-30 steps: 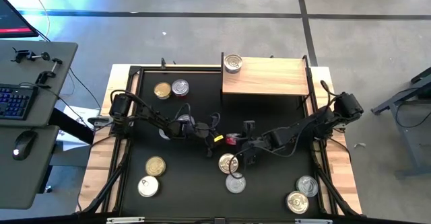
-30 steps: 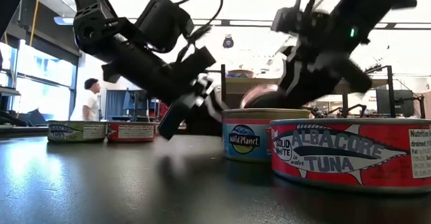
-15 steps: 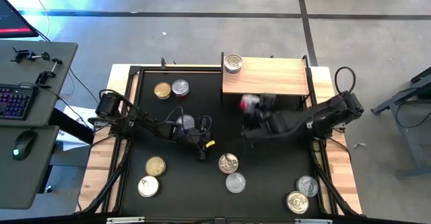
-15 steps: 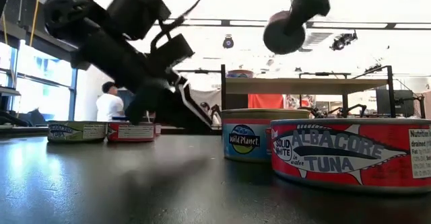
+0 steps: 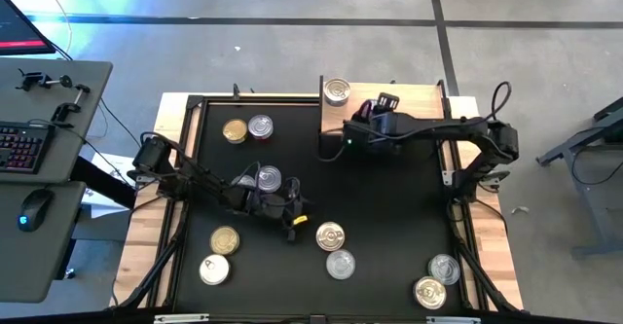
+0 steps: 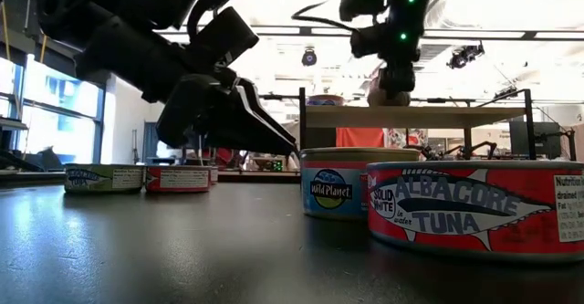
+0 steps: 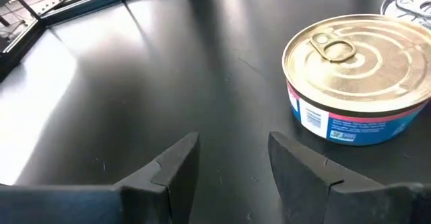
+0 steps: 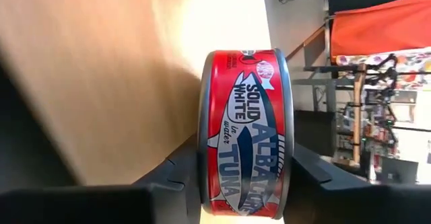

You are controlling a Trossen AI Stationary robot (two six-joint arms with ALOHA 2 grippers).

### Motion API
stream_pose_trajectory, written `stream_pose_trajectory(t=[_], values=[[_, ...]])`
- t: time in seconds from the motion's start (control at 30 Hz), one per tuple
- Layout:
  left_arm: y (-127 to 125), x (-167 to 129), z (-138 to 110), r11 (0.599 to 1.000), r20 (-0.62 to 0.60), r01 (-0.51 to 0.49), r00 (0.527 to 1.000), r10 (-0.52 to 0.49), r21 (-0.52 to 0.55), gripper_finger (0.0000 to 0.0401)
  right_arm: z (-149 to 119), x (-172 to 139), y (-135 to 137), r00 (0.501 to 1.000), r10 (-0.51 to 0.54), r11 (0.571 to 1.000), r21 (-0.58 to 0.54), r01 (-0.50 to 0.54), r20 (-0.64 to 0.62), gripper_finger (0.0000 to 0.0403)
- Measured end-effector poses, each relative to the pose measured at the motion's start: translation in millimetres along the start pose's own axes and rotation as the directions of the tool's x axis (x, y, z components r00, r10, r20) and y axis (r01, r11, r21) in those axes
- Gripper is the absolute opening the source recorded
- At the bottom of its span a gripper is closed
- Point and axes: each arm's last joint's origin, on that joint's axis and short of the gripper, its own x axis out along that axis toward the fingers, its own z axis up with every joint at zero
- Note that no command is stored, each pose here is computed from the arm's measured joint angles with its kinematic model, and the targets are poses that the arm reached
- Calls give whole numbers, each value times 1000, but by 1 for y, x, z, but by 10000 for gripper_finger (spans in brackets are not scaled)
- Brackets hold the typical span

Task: Stack canned seafood by type on shelf
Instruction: Put the red tuna can on the shelf

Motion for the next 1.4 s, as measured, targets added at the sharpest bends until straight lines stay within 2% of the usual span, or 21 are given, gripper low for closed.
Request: stream_pose_trajectory(t=[0.2,0.27,0.37,0.47,0.53,0.77,0.87,1.1,1.4], values=[[0,0,0,1000,-1,0,1000,0,0,167,7,3,-4,993,116,993,-4,-116,27,242],[0,0,0,1000,0,1,1000,-1,0,167,8,2,-9,985,169,986,-2,-169,29,261],[0,0,0,1000,0,2,1000,-2,0,167,11,-3,-17,969,243,970,24,-244,38,264],[0,0,0,1000,0,2,1000,-2,0,167,15,-7,-30,946,319,943,79,-322,57,242],[0,0,0,1000,0,2,1000,-2,-1,167,19,-7,-40,929,362,920,131,-370,80,213],[-1,0,0,1000,-3,6,1000,-6,-13,167,11,26,-68,884,464,814,366,-450,55,60],[-3,-1,0,1000,-4,13,1000,-13,-9,167,6,39,-74,889,456,801,415,-432,43,11],[-7,-2,0,1000,-1,24,1000,-24,2,167,9,51,-80,898,429,785,449,-427,104,27],[-7,-2,0,1000,-1,23,1000,-23,-2,167,15,53,-81,898,413,781,447,-435,153,3]])
